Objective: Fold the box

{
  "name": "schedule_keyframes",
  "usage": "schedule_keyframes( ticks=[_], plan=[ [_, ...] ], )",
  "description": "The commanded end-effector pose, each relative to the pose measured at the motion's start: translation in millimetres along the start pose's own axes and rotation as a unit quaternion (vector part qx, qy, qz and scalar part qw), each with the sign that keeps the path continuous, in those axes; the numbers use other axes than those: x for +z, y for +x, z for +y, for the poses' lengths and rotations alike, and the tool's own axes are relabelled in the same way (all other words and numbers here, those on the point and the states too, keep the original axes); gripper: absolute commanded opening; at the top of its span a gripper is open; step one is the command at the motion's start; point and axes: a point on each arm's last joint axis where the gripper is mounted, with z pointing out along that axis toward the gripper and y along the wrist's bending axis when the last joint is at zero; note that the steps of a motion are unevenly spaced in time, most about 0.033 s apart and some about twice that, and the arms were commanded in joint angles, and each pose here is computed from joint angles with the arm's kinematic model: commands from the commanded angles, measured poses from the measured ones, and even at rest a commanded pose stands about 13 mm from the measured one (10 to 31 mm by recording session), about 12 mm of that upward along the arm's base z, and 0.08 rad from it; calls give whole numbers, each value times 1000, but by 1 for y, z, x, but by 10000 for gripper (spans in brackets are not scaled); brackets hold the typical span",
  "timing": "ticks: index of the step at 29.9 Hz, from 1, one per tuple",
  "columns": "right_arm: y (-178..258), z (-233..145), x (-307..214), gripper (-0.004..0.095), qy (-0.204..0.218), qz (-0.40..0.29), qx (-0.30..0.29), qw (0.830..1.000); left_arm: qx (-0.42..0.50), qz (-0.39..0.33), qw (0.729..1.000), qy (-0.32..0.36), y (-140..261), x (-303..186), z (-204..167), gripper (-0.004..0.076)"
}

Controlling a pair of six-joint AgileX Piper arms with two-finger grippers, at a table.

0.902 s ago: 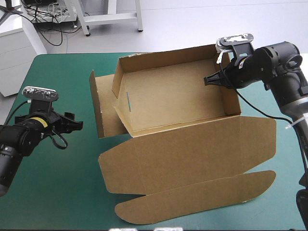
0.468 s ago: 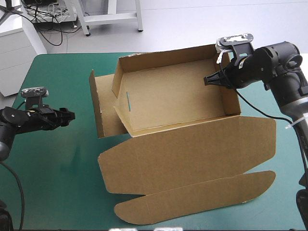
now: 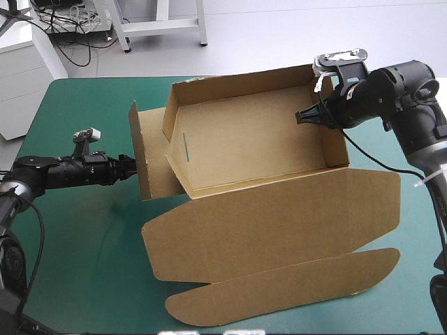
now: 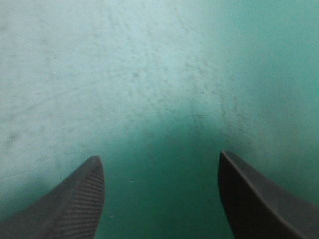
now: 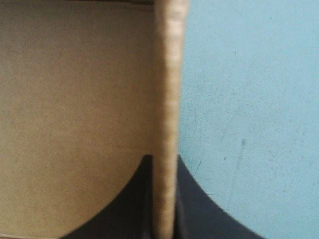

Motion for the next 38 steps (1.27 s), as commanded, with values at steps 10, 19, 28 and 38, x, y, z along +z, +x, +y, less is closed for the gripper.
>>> schedule_keyframes(
  ticks=[10, 19, 28, 38],
  plan=[
    [0, 1, -26, -20, -9, -30, 0, 1000, 56, -4, 985, 166, -3, 22, -73, 427],
    [0, 1, -26, -20, -9, -30, 0, 1000, 81, -53, 959, 266, -9, -5, -112, 427],
    [0, 1, -26, -19, -9, -30, 0, 1000, 115, -93, 941, 305, -7, -30, -151, 427],
    [0, 1, -26, -20, -9, -30, 0, 1000, 129, -123, 930, 321, -11, -51, -174, 427]
  ],
)
